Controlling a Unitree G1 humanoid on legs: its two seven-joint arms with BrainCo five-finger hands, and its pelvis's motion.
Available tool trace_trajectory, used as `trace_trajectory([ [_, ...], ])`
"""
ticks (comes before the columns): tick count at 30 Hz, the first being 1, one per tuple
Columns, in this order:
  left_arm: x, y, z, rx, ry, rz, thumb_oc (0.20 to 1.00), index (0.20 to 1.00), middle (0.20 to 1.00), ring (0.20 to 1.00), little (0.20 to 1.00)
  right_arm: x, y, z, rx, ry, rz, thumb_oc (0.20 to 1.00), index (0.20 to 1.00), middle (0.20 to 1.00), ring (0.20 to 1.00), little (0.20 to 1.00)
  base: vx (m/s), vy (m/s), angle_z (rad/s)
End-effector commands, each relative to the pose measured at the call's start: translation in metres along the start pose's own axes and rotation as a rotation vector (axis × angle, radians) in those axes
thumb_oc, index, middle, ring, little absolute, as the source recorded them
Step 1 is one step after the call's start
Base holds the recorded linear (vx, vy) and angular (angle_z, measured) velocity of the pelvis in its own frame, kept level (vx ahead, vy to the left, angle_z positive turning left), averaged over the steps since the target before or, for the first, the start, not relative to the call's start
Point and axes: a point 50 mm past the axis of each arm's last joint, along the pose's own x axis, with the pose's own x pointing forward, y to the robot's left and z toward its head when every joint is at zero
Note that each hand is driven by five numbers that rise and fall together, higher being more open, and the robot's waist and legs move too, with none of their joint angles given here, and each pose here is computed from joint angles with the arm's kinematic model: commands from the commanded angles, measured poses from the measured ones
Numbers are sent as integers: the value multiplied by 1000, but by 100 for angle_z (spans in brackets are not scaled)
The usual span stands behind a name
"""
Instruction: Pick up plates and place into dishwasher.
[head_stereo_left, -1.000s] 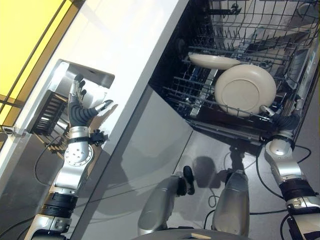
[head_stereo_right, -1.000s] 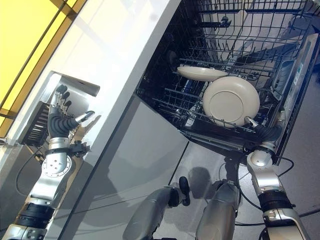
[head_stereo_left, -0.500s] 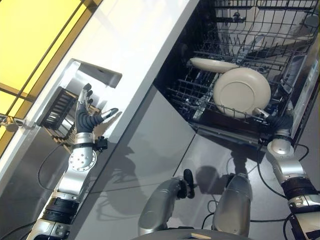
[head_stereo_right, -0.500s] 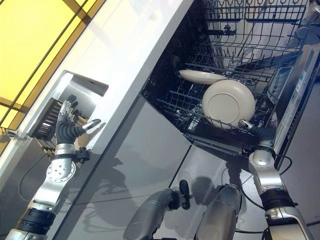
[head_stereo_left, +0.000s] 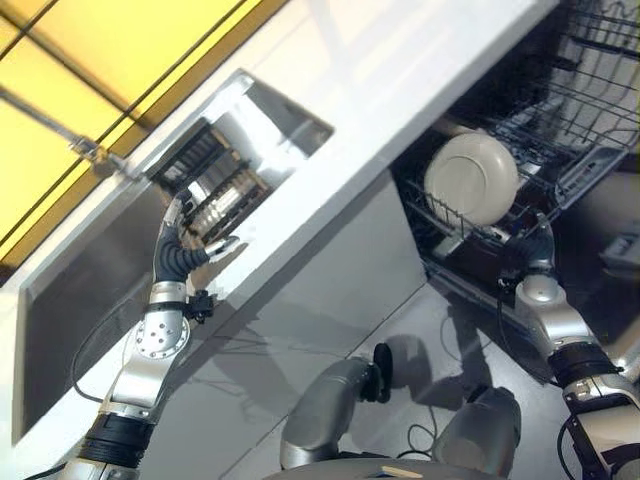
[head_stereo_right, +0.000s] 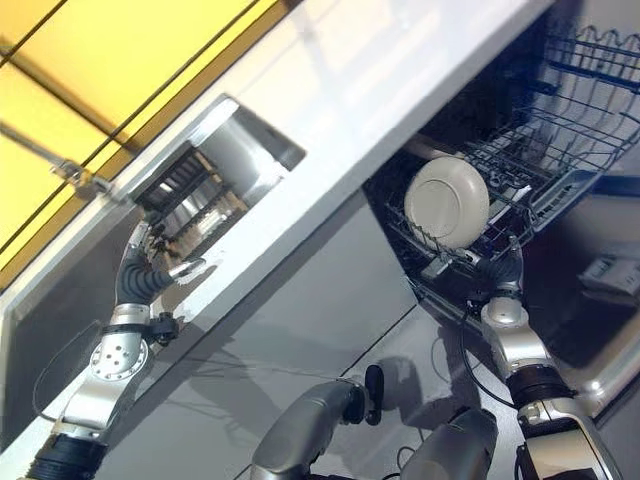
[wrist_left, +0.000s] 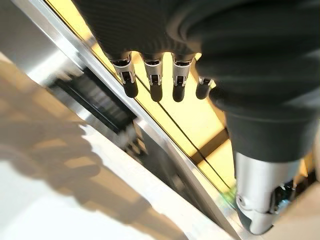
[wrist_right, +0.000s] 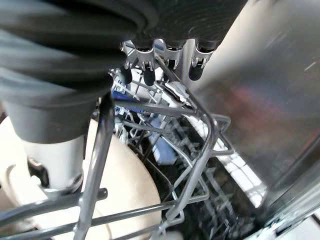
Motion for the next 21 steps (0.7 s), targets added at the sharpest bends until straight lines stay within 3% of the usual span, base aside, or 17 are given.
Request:
trace_trajectory([
  [1, 5, 33, 25, 6, -122, 82, 1000, 1000, 1000, 1000, 1000, -6, 69, 81, 111, -298, 255, 1000, 1000, 1000, 1000, 1000, 27, -73, 52],
  [10, -2, 52, 27, 57, -152, 55, 1000, 1000, 1000, 1000, 1000, -7, 79, 92, 185, -340, 244, 1000, 1000, 1000, 1000, 1000, 16, -85, 44],
  [21, -11, 47, 22, 52, -133, 14, 1000, 1000, 1000, 1000, 1000, 2, 64, 102, 210, -365, 230, 1000, 1000, 1000, 1000, 1000, 60, 30, 15],
])
